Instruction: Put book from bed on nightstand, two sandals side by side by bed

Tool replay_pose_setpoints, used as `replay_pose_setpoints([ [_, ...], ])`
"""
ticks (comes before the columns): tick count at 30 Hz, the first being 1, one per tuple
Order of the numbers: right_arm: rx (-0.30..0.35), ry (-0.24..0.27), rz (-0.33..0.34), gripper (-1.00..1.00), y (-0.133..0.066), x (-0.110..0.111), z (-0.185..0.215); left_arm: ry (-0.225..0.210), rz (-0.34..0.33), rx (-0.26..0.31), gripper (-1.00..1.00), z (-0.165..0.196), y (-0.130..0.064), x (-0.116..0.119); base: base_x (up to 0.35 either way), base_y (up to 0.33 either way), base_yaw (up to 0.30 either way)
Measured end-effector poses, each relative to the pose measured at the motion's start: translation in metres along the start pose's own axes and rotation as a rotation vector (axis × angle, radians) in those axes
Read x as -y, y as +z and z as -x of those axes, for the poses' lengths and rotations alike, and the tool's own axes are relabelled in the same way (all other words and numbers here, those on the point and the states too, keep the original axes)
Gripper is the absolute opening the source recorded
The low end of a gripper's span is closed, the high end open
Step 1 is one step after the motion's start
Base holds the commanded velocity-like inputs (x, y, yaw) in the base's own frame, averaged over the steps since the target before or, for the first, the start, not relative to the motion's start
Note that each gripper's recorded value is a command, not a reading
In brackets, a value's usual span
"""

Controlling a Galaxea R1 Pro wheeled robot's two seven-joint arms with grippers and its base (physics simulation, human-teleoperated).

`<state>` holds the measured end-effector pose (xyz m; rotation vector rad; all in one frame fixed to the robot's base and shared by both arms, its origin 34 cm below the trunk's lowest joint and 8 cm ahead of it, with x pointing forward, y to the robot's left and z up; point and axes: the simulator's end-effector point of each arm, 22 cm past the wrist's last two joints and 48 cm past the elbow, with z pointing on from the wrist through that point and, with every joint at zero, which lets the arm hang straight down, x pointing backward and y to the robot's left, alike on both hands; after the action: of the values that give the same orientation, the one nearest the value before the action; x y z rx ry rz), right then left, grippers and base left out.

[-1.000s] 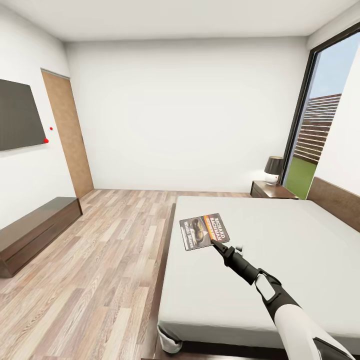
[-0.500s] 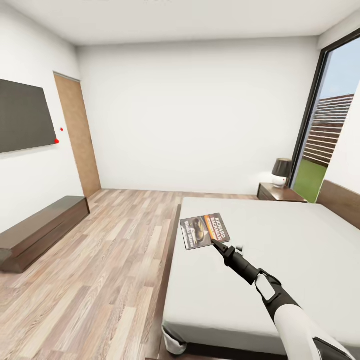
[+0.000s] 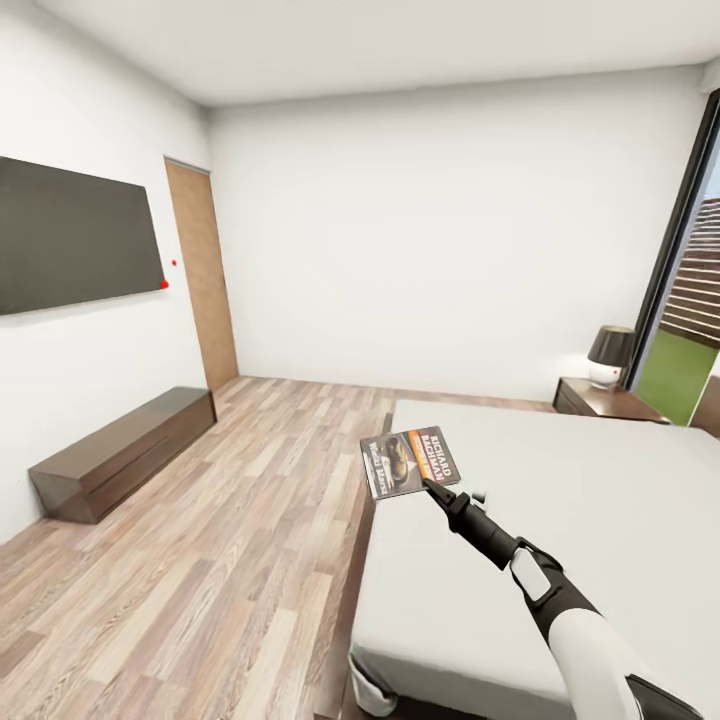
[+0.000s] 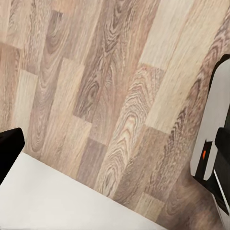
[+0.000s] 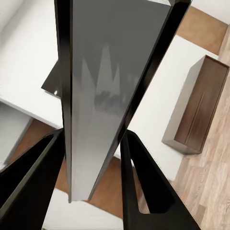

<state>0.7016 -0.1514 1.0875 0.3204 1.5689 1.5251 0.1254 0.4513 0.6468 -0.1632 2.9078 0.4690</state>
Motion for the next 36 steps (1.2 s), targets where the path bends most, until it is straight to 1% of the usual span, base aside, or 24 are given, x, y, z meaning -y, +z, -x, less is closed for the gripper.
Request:
replay_pose_setpoints([
  [27,0.002,-0.016,0.017,-1.0,0.002,-0.014,0.003,-0.007,-0.002,0.024,1.0,0.009,0.001,0.001,0.0,0.0,0.241],
  [36,0.005,-0.02,0.027,-1.0,0.003,-0.021,0.004,-0.01,-0.002,0.034,1.0,0.013,0.001,0.001,0.0,0.0,0.206],
])
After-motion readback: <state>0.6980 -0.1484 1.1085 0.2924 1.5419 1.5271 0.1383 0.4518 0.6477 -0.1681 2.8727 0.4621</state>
